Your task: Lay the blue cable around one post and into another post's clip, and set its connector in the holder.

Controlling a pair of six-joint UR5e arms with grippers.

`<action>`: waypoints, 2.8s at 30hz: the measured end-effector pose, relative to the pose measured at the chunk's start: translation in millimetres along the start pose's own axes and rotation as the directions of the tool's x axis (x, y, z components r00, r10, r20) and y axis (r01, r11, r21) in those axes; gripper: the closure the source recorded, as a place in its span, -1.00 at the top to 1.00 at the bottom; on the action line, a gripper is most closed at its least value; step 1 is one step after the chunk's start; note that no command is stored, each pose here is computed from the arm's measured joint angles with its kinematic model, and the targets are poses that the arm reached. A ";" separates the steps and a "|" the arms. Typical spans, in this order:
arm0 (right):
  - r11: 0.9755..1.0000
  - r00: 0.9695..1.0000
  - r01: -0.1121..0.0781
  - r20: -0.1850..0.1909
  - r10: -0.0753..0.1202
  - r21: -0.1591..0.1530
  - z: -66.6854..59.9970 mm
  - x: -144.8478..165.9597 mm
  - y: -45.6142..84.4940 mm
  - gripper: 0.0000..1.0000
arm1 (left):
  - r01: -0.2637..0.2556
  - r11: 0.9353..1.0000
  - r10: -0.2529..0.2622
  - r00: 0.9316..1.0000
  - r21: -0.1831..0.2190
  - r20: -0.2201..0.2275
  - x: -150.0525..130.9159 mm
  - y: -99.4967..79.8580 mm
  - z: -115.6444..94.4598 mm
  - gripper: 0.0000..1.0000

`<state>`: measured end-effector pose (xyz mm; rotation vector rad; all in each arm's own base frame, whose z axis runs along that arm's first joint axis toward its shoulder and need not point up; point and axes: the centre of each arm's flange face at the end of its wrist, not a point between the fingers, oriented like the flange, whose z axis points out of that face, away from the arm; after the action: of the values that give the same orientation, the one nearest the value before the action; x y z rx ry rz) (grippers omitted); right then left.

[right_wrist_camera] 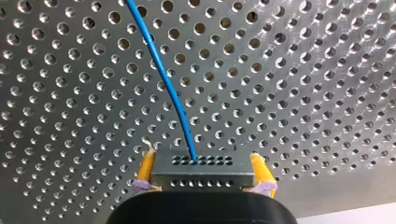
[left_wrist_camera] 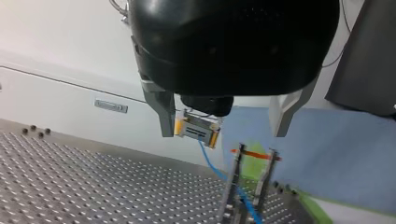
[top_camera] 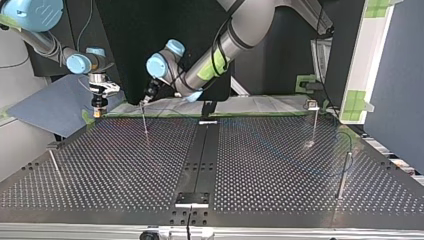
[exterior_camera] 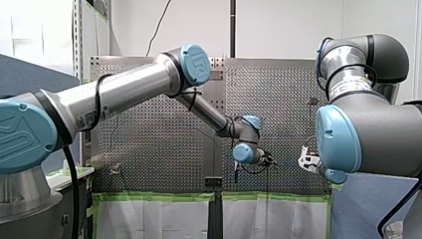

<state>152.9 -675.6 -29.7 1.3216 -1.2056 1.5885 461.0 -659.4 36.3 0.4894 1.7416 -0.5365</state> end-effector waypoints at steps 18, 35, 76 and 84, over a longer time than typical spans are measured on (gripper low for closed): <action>1.000 1.000 -0.004 0.012 0.004 -0.003 -1.4 -1.3 0.2 -1.00 | -0.060 0.991 0.068 0.996 -0.122 0.063 -54.2 -1.0 -45.0 1.00; 1.000 1.000 -0.010 0.016 0.010 -0.007 -2.3 -2.8 2.0 -1.00 | -0.064 0.990 0.069 0.997 -0.128 0.037 -92.3 3.3 -97.1 1.00; 1.000 1.000 -0.014 0.023 0.014 -0.005 -3.5 -7.4 0.4 -1.00 | 0.153 0.987 -0.134 0.951 -0.049 0.278 -187.5 48.0 -195.5 1.00; 1.000 1.000 -0.014 0.023 0.014 -0.001 -3.5 -8.3 -2.1 -1.00 | 0.199 0.980 -0.185 0.921 -0.006 0.343 -204.4 54.0 -219.6 1.00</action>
<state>155.5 -671.4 -37.5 1.3374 -1.2319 1.5857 366.7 -495.1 275.1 0.1805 1.4689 -0.6813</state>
